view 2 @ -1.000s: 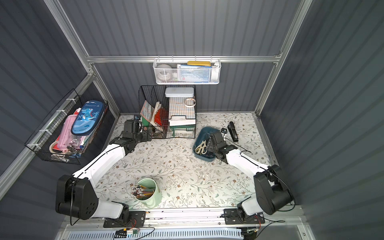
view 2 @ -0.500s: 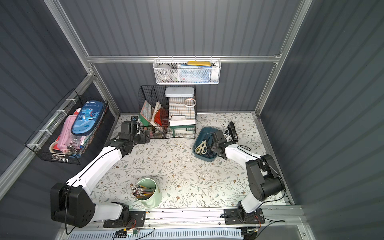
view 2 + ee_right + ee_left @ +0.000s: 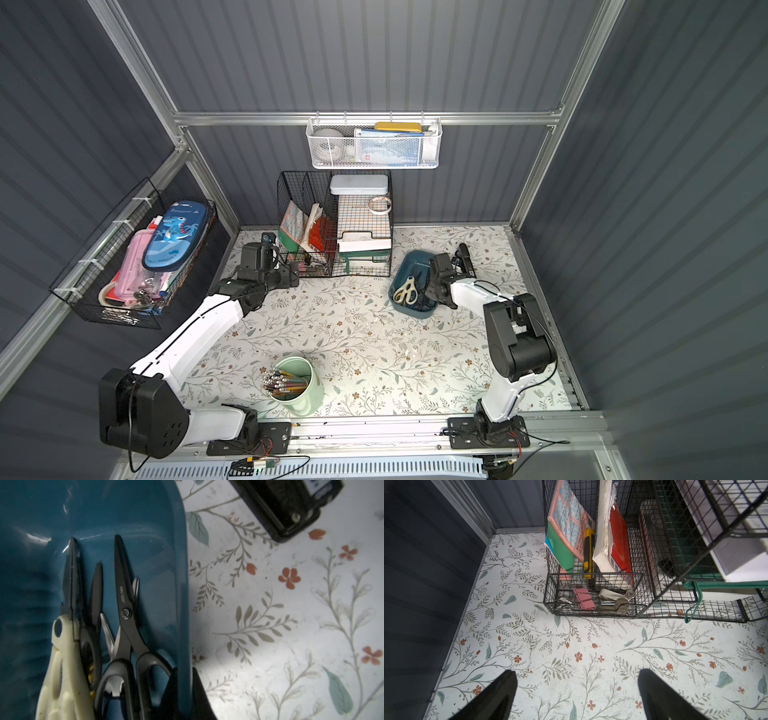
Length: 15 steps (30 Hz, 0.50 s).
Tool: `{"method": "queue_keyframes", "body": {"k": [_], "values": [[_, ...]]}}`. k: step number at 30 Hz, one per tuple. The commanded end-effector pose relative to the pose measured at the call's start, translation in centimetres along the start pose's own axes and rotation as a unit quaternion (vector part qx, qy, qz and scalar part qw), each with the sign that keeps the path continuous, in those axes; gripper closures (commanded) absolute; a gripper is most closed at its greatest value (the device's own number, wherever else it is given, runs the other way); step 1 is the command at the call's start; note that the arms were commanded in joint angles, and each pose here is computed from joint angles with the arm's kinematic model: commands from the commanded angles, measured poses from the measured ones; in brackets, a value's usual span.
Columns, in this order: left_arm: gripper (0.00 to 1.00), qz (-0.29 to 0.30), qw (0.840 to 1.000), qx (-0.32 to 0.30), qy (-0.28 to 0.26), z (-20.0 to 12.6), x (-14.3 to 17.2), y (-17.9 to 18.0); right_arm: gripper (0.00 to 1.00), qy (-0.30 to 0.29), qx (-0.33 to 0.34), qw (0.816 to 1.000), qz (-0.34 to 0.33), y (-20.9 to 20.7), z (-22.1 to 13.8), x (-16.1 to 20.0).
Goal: Take the scissors out of the storage box
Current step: Move the storage box to the center of the board.
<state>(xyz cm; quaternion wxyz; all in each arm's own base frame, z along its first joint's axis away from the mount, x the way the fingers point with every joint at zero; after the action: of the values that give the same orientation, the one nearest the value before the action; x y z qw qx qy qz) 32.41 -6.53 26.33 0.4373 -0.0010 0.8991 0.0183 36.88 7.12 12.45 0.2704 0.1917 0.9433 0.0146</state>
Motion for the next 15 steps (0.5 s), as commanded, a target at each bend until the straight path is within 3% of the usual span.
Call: {"method": "queue_keyframes", "body": {"k": [1, 15], "values": [[0.04, -0.006, 1.000, 0.000, 0.002, -0.8, 0.3, 0.1, 1.00, -0.005, 0.009, 1.000, -0.027, -0.3, 0.5, -1.8], [0.04, -0.014, 1.000, 0.000, 0.008, -0.6, 0.7, 0.1, 1.00, 0.007, -0.068, 0.991, -0.112, 2.3, 3.2, -8.8]]}}
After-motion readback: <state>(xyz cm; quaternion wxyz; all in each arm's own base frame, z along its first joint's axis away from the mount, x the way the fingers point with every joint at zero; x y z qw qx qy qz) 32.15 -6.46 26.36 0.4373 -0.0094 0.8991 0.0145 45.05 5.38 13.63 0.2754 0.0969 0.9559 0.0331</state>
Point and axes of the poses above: each gripper's point midway between its finger pads, its own z axis out along the fingers, its own y axis along the line the jaws close on, x = y × z, the point moved 9 cm from there along -z, back along the fingers, and after that the axes turned 4 degrees about -z, right-handed, at the moved point
